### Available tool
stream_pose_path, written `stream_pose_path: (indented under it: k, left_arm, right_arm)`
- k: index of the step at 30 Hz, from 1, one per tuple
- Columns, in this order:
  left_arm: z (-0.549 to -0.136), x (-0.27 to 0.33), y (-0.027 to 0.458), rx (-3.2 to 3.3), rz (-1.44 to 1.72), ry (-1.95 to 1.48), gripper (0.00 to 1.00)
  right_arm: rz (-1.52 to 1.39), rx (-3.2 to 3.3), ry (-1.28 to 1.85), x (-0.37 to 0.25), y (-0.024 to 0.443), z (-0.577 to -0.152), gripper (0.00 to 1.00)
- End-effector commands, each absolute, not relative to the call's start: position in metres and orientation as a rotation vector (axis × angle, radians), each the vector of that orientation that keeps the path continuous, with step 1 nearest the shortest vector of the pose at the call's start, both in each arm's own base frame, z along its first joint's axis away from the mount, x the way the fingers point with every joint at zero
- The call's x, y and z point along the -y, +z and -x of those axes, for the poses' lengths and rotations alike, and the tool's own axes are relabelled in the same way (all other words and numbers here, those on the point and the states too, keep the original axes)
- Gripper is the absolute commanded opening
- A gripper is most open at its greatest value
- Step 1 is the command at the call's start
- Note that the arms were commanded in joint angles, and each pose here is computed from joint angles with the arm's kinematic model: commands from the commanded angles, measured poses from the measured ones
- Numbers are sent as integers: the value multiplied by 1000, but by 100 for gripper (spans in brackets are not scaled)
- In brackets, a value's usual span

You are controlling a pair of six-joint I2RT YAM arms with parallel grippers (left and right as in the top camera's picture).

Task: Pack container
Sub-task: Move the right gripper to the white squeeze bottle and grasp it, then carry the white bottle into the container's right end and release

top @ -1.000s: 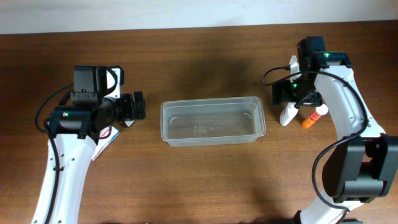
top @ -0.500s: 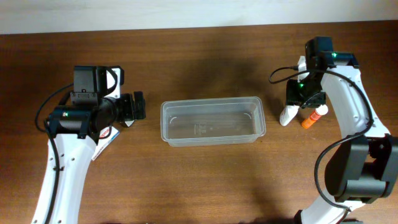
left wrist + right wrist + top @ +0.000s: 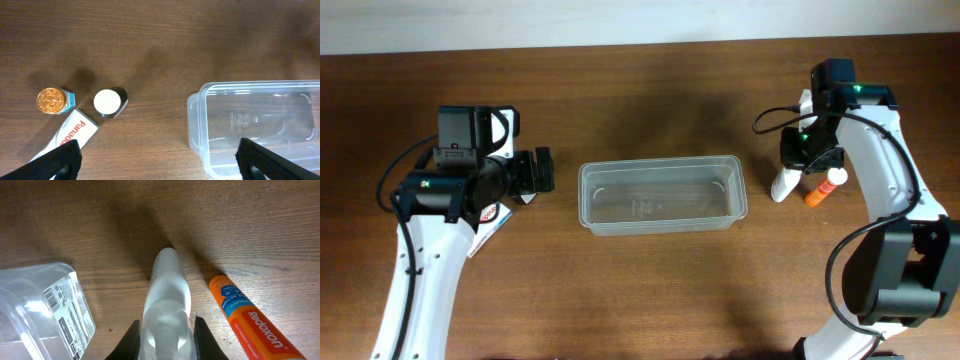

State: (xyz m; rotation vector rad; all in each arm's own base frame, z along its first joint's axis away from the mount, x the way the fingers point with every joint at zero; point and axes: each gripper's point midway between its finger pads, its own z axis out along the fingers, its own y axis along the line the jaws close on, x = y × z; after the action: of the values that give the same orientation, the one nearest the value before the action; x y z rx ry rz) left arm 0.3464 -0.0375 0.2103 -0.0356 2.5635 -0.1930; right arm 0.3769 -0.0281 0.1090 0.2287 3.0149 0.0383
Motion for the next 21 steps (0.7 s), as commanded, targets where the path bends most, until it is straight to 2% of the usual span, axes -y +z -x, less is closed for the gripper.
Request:
stream_pose_path:
  k: [1,7,14,21]
  left_arm:
    - [-350,38,218,-2543,20,-201,99]
    - [-350,38,219,-2542,20,-201,100]
    - [-350,38,219,-2542,20,-201,99]
    - [-350,38,219,-2542,20,-200,99]
  right_arm:
    - [-215,-2994,41,28,121,-381,15]
    - [-175,-2929,142,13,175,-380,15]
    - [53,-2808,214,-33,253,-360,15]
    - [277,-2825,247,-91,253,-340,15]
